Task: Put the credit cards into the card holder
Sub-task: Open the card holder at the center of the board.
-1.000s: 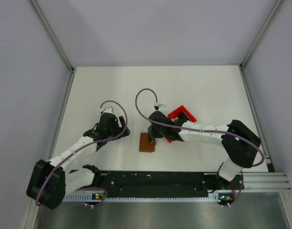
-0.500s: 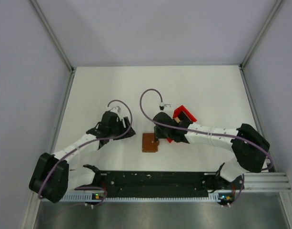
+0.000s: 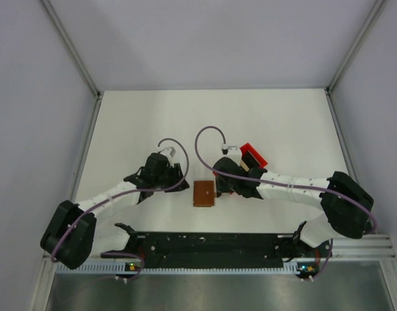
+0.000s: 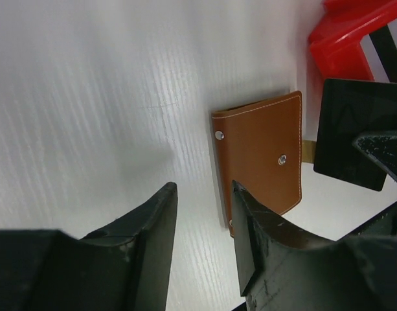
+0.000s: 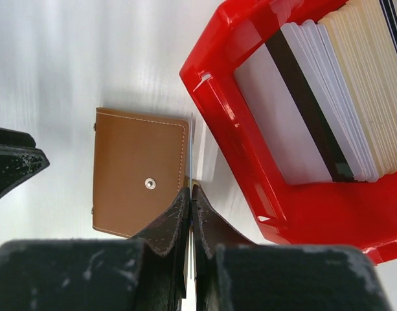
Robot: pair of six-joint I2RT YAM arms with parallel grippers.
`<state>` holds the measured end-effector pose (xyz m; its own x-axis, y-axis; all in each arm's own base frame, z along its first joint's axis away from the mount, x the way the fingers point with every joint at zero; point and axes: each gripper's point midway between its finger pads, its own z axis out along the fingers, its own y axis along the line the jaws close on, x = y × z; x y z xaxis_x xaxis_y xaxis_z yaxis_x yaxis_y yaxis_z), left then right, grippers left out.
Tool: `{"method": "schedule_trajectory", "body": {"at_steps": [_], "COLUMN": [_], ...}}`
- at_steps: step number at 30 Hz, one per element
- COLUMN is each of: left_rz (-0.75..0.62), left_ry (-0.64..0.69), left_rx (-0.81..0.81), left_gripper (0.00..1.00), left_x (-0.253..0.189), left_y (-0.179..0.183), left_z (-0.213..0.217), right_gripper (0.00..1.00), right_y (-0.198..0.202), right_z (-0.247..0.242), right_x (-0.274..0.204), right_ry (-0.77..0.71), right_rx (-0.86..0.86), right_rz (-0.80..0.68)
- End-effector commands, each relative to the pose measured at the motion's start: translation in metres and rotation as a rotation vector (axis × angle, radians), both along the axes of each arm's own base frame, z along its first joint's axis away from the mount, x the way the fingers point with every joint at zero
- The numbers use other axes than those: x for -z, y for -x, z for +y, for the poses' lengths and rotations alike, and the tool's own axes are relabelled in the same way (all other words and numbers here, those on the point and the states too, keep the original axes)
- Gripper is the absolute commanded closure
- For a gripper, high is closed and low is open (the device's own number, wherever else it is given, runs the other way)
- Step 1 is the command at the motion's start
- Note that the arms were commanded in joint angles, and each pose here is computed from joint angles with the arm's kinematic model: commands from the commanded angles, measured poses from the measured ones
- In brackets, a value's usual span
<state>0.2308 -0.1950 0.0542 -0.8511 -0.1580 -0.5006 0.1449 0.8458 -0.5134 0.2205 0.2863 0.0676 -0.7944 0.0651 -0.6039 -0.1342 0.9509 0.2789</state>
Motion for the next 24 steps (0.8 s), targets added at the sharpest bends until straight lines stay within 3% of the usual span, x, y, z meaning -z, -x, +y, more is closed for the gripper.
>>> {"method": "schedule_trajectory", "body": {"at_steps": [1,6,24], "left_rz": [-0.018,0.014,0.097], "left_ry": [0.033,0.045,0.082], "left_rx": [0.066,0.086,0.129], "left_gripper": [0.62,0.79,0.94], "left_x": [0.001,0.008,0.039], "left_y": [0.003,0.013,0.022], "left_z": [-0.018,-0.023,-0.043], "right_gripper": [1.0,1.0,1.0], "right_y": [0.003,0.004,0.003], "right_z": [0.004,0.005,0.02], "right_x": [-0.004,0.007,-0.003], "right_ry": [-0.041,-0.083,-0.272], "right_rx": [-0.012,-0.011,-0.041], "right_rz": [-0.013,0.022,0.05]}}
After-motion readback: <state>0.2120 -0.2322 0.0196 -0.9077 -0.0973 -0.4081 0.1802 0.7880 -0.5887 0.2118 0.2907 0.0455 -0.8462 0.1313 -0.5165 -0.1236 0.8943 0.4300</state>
